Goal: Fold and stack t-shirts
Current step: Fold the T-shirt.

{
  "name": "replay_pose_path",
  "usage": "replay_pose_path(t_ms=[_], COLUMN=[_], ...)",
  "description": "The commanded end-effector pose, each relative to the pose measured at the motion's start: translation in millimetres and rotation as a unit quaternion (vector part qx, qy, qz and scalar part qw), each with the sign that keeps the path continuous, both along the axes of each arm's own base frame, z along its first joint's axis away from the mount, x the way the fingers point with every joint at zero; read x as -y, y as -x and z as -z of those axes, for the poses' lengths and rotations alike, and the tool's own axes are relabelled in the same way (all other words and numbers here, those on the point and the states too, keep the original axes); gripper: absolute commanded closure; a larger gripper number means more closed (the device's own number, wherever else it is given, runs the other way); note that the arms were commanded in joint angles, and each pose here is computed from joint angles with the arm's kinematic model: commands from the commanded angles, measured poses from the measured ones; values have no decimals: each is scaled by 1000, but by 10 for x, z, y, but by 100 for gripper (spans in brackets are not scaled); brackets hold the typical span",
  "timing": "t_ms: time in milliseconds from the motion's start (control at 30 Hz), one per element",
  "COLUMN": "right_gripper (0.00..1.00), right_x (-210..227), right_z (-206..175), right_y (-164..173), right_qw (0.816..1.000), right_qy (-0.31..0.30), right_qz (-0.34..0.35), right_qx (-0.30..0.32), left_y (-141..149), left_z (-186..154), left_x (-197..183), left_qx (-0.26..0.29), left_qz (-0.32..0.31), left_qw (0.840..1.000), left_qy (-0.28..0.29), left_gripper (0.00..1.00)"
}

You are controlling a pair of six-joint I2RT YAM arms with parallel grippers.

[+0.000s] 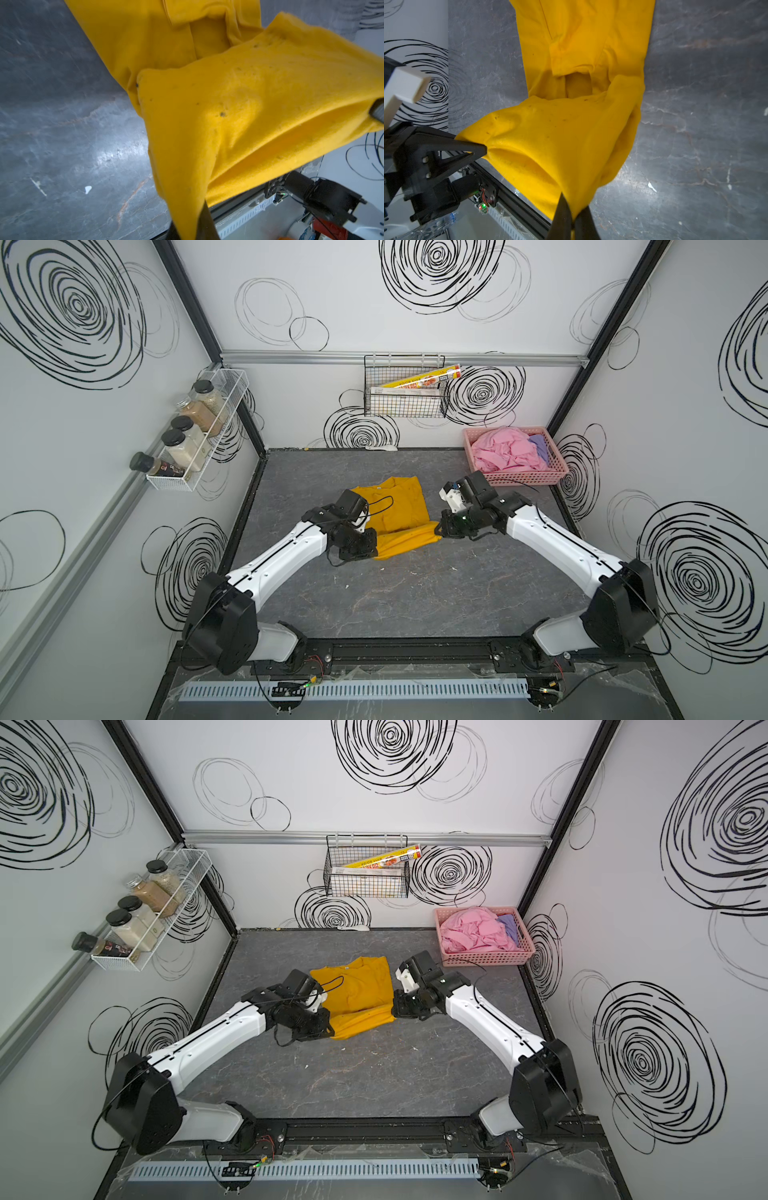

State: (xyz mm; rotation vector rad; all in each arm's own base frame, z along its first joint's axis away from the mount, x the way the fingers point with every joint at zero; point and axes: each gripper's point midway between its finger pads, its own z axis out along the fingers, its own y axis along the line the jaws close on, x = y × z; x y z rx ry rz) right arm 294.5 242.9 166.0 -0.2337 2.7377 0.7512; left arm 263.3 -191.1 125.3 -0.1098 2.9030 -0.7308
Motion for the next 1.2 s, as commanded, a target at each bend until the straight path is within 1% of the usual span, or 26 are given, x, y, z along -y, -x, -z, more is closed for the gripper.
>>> replay_pose_path(t_ms=[0, 233, 400, 633, 700, 767, 833, 900, 967, 1000, 1033, 1067, 1100, 1133, 1167], right_gripper=[100, 100, 100, 100, 99, 93, 84, 83, 82, 80, 76, 70, 66, 63, 62], right_x=[-45, -362, -518, -582, -597, -618, -658, -679, -634, -613, -601, -594, -587, -589, -577], right_z=[-35, -89, -52, 171, 221, 237, 225, 278, 327, 304, 290, 255, 237, 230, 221], right_y=[-331, -928, -1248, -1461, -1528, -1641, -1795, -1930, -2084, -2185, -2265, -2354, -2427, -2473, -2517], right_qw=[999, 999, 999, 1000, 1000, 999, 999, 999, 999, 998, 997, 996, 996, 995, 994], right_qy=[16, 3, 4, 4, 6, 5, 1, -20, -29, -30, -29, -30, -32, -33, -36], right_qz=[6, -5, -6, -1, 0, 2, 2, 0, 14, 23, 29, 36, 43, 47, 53], right_qx=[30, 39, 41, 25, 25, 33, 47, 43, 44, 53, 61, 70, 75, 80, 83], left_y=[-240, -769, -1090, -1540, -1677, -1822, -2002, -2170, -2341, -2435, -2500, -2561, -2611, -2644, -2662], left_z=[36, 91, 85, 89, 106, 134, 143, 138, 103, 80, 69, 70, 52, 24, -40], left_x=[-161, -201, -193, -344, -402, -470, -549, -603, -638, -659, -681, -696, -712, -749, -776], left_qx=[1, 8, 15, 13, 16, 20, 37, 56, 81, 97, 109, 121, 134, 148, 168], left_qz=[-15, -41, -51, -74, -84, -95, -110, -129, -147, -158, -167, -173, -179, -188, -197], left_qw=[1000, 999, 998, 997, 996, 995, 992, 989, 984, 981, 978, 975, 971, 965, 955], left_qy=[-27, -23, -15, -10, -10, -20, -40, -49, -55, -57, -59, -65, -81, -110, -147], left_gripper=[100, 100, 100, 100, 98, 97, 97, 97, 97, 95, 90, 78, 62, 52, 46])
